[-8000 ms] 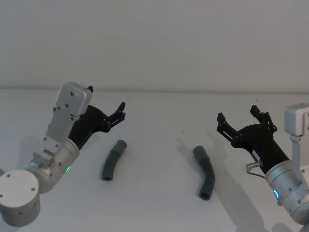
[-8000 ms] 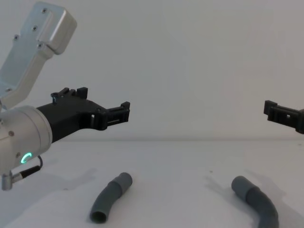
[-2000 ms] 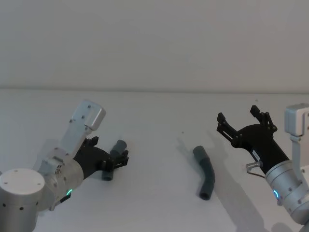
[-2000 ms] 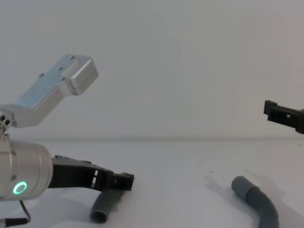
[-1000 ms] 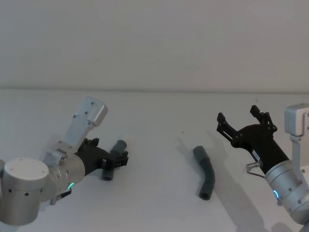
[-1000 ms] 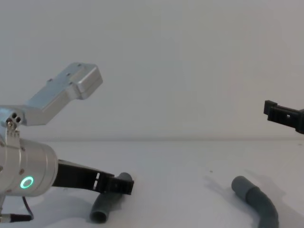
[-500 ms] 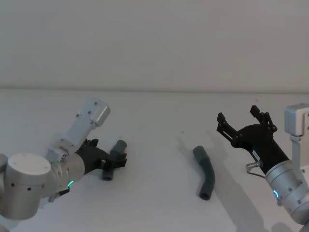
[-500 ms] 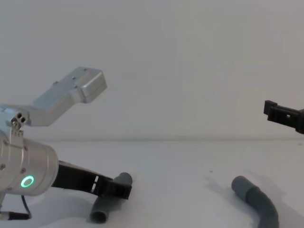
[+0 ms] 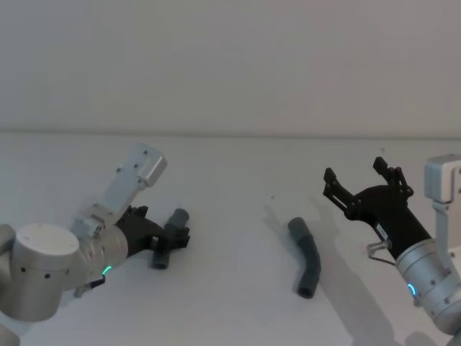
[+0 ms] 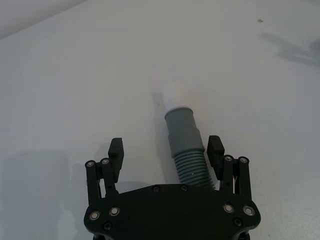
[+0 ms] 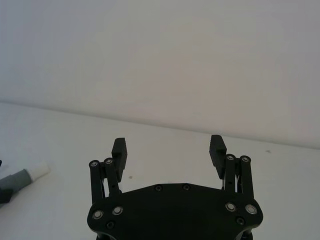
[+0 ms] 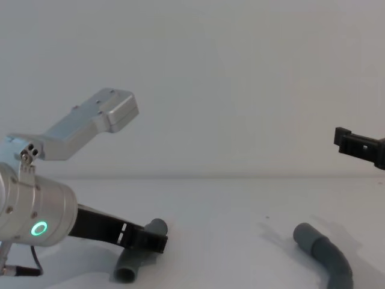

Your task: Use both hands to pick up one end of the pipe from the table, align the ends, and insert them.

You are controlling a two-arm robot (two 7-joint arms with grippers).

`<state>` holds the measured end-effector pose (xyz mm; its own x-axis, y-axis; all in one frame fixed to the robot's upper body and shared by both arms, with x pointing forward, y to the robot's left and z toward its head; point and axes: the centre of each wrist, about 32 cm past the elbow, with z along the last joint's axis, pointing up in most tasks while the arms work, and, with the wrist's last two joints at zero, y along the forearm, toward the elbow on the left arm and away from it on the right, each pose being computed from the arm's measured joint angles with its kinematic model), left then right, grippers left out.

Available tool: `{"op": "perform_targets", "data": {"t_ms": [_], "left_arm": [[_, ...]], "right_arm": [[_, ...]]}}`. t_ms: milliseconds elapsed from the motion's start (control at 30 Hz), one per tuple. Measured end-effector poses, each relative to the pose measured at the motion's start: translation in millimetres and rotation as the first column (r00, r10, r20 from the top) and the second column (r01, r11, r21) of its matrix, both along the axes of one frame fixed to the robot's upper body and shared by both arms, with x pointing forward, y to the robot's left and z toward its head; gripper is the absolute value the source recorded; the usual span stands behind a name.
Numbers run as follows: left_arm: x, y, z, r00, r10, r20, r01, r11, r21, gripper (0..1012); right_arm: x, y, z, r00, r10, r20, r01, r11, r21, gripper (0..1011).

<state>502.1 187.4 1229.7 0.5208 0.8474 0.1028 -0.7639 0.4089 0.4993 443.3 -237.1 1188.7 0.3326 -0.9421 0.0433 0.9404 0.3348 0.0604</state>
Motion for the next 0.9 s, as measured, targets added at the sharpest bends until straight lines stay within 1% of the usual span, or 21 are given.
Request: {"op": "perform_targets", "data": {"t_ms": [233, 900], "left_arm": [[2.0, -0.4, -0.2, 1.0000, -0.002, -0.002, 0.002, 1.0000, 0.000, 1001], [1.1, 0.1, -0.6, 1.0000, -0.002, -0.007, 0.002, 1.0000, -0.004, 1001]], "right_arm": [[0.0, 0.0, 0.0, 1.000, 0.000, 0.000, 0.000, 1.000, 0.000, 1000], [0.0, 0.0, 0.0, 1.000, 0.000, 0.000, 0.000, 1.000, 0.000, 1000]]}}
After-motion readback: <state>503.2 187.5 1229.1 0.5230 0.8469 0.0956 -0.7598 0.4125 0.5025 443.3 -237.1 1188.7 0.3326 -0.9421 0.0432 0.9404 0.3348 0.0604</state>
